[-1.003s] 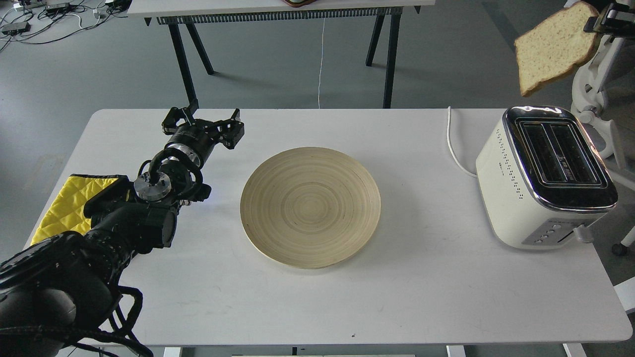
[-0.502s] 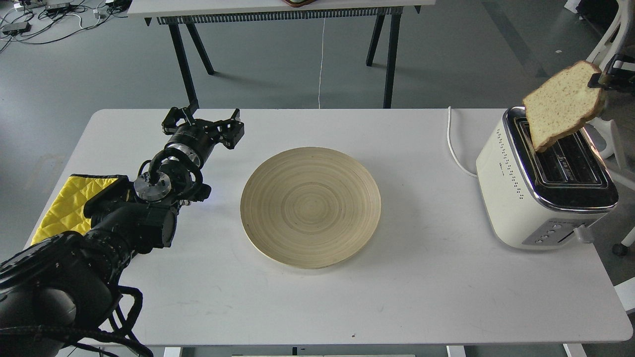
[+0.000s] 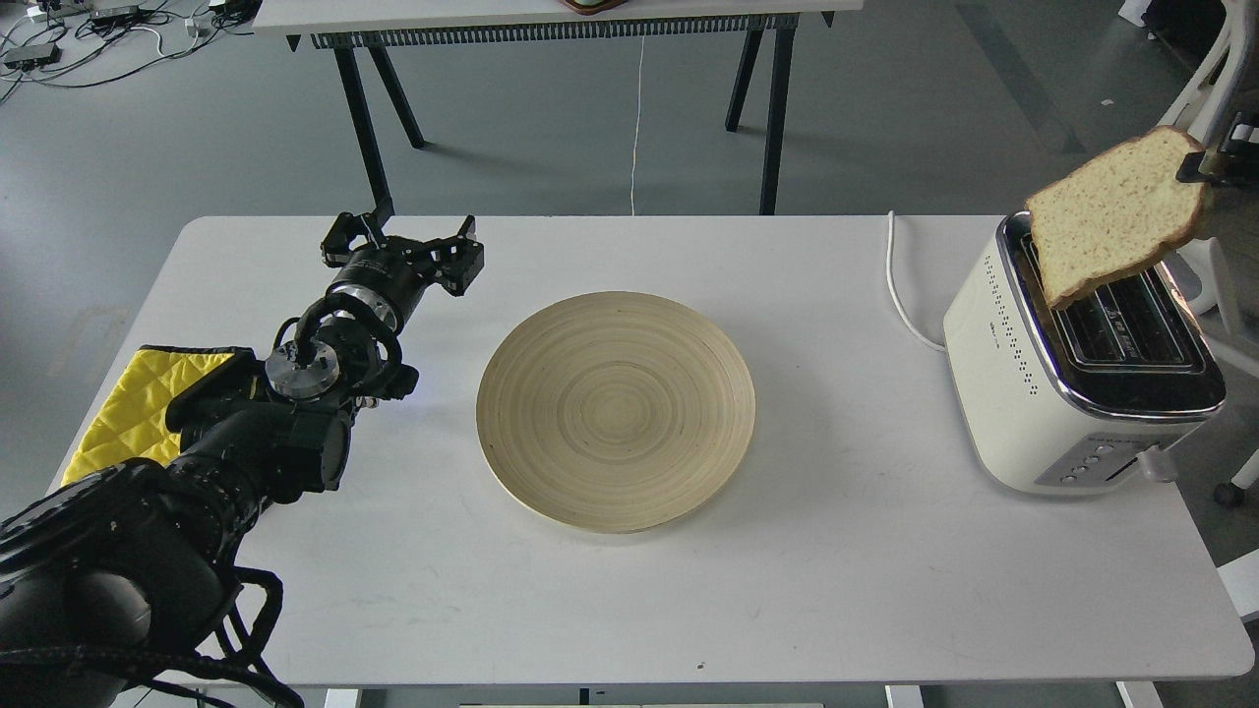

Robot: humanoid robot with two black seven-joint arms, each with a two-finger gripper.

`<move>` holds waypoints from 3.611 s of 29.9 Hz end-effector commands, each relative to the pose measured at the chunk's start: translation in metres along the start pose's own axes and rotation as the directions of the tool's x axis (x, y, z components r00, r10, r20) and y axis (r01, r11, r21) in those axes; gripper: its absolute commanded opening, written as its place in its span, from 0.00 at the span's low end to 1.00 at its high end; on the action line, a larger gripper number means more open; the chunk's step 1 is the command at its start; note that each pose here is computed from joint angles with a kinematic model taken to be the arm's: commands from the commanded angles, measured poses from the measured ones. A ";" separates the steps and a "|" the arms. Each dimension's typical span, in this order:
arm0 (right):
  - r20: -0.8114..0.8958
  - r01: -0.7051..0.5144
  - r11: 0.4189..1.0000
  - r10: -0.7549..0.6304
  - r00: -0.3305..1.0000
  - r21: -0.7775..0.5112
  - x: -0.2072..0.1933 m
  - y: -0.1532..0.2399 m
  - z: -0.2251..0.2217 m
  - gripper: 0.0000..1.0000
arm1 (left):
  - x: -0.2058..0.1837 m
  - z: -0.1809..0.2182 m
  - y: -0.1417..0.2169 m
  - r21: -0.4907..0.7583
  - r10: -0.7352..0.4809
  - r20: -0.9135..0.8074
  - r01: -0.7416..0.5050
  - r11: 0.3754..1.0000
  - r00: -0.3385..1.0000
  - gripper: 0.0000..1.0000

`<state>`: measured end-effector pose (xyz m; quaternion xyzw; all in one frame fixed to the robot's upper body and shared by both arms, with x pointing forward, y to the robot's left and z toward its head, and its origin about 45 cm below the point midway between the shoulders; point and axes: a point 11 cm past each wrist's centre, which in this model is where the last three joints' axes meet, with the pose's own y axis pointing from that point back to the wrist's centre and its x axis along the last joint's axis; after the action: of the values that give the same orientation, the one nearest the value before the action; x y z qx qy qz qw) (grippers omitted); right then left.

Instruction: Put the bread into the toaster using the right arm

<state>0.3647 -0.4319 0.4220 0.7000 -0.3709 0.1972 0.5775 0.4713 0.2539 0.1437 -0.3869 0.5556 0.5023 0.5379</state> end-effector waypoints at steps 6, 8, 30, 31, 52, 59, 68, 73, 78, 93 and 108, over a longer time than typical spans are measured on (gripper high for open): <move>-0.024 0.021 0.999 -0.022 0.999 -0.035 -0.005 0.009 0.010 0.01 | 0.000 0.000 0.000 0.000 0.000 0.000 0.000 1.000 1.000 1.00; -0.025 0.024 0.999 -0.025 0.999 -0.039 -0.006 0.009 0.011 0.01 | 0.000 0.000 0.000 0.000 0.000 0.000 0.000 1.000 1.000 1.00; -0.026 0.044 0.997 -0.046 0.999 -0.059 -0.015 0.010 0.020 0.01 | 0.000 0.000 0.000 -0.001 0.000 0.000 0.000 1.000 1.000 1.00; -0.023 0.042 0.997 -0.044 0.999 -0.069 -0.014 0.012 0.024 0.01 | 0.000 0.001 0.000 -0.001 0.000 0.001 0.000 1.000 1.000 1.00; -0.024 0.055 0.997 -0.057 0.998 -0.062 -0.026 -0.002 0.027 0.01 | 0.000 0.000 0.000 0.000 0.000 0.000 0.000 1.000 1.000 1.00; -0.027 0.061 0.997 -0.063 0.998 -0.041 -0.033 -0.013 0.022 0.01 | 0.000 0.000 0.000 0.000 0.000 0.000 0.000 1.000 1.000 1.00; -0.013 0.078 0.997 -0.079 0.997 -0.023 -0.041 -0.021 0.020 0.43 | -0.001 0.000 0.000 -0.001 -0.001 0.000 0.001 1.000 1.000 1.00; -0.008 0.048 0.999 -0.048 0.999 0.003 -0.040 -0.025 0.017 1.00 | 0.000 0.000 0.000 0.000 0.000 0.000 0.000 1.000 1.000 1.00; -0.005 0.048 0.998 -0.048 0.999 0.033 -0.042 -0.032 0.009 0.99 | -0.001 0.000 0.000 0.000 -0.001 0.000 0.001 1.000 1.000 1.00; 0.439 -0.268 0.767 -0.020 0.898 0.583 -0.013 -0.043 -0.113 0.99 | -0.001 0.000 0.000 0.000 -0.001 0.000 0.001 1.000 1.000 1.00; 0.694 -0.370 0.601 -0.497 0.521 0.708 -0.081 -0.155 -0.194 0.99 | -0.001 0.000 0.000 0.000 -0.001 0.000 0.001 1.000 1.000 1.00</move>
<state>0.4545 -0.2307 0.3384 0.8819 -0.4696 -0.0153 -0.0389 0.4717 0.2537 0.1443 -0.3873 0.5553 0.5020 0.5382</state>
